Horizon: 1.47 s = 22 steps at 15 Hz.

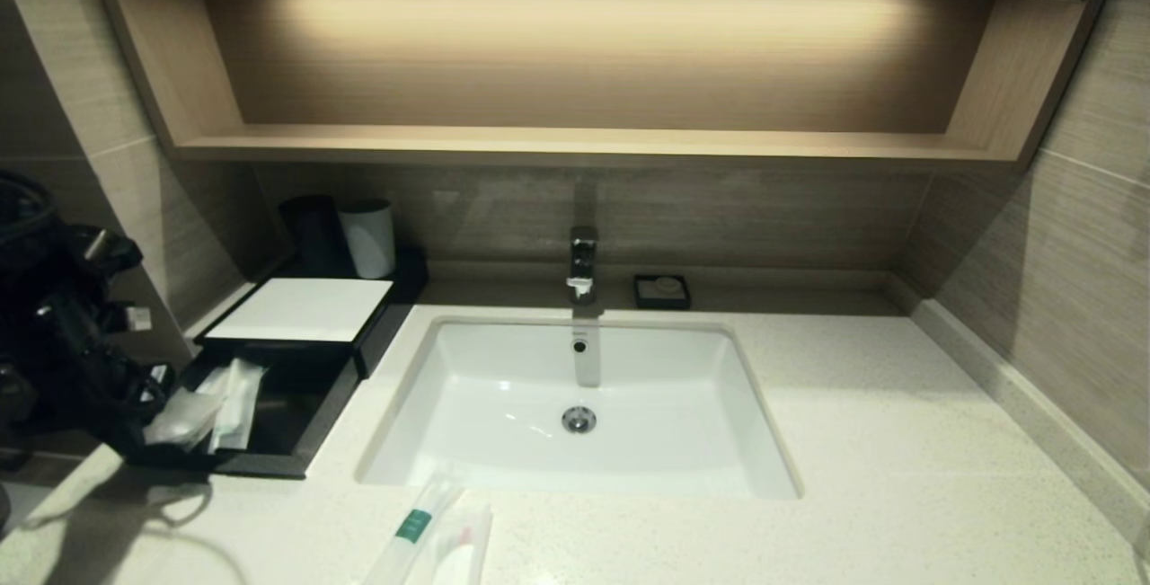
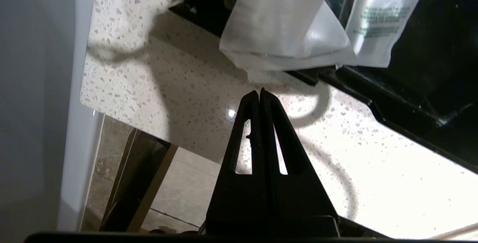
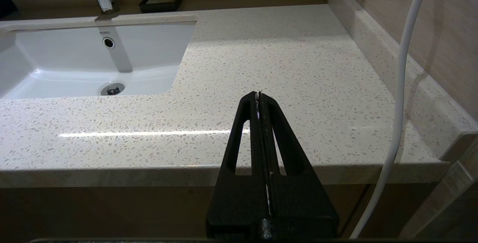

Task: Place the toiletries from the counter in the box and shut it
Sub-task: Place the bathroom toiletry into the drawer, then pick up the bathroom toiletry

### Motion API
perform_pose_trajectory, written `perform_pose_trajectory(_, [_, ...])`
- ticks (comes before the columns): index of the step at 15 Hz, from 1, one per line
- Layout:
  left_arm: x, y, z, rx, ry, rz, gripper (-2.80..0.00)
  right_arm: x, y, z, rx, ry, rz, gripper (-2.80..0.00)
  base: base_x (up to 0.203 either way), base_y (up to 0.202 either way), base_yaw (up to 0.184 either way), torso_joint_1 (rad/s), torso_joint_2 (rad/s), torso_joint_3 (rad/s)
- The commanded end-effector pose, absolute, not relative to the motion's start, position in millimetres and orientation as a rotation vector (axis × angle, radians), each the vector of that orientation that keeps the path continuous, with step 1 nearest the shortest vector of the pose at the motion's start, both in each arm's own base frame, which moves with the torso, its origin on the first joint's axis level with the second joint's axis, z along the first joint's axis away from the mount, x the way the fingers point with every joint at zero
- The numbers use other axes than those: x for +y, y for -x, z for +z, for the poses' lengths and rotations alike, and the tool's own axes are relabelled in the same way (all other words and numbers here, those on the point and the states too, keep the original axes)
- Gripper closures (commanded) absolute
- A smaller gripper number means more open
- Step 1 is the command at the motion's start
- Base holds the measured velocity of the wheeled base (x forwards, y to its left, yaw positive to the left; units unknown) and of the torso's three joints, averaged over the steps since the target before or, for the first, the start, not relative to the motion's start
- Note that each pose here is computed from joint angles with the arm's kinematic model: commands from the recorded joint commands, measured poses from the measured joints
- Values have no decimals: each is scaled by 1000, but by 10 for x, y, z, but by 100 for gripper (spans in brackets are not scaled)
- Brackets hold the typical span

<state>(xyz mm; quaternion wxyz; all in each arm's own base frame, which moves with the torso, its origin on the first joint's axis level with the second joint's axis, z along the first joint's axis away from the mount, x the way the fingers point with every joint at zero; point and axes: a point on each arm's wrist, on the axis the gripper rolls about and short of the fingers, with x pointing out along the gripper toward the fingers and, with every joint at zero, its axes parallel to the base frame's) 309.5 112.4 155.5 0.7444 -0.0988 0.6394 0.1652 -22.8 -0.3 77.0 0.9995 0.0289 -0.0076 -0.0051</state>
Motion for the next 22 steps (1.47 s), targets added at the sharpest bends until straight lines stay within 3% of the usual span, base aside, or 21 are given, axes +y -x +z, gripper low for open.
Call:
perform_pose_trajectory(1, [1169,-3158,1448,1427,225,366,0,-3,227,771,-14,-58,-9,0,0,0,0,0,0,0])
perform_pose_trajectory(13, [1289,-3302,1489,1318,217,380,0,-2,227,771,-14,-58,-10,0,0,0,0,0,0,0])
perform_pose_trajectory(16, [1205,-3208,1740,1245,211,358,0,-3,227,771,-14,-58,-10,0,0,0,0,0,0,0])
perform_pose_trajectory(19, [723,-2899,2261,1146,162,194,0,-3,227,771,-14,-58,-9,0,0,0,0,0,0,0])
perform_pose_trajectory(22, [29,-2470,2442,1271,54,-29,0,-3,227,772,-14,-58,-9,0,0,0,0,0,0,0])
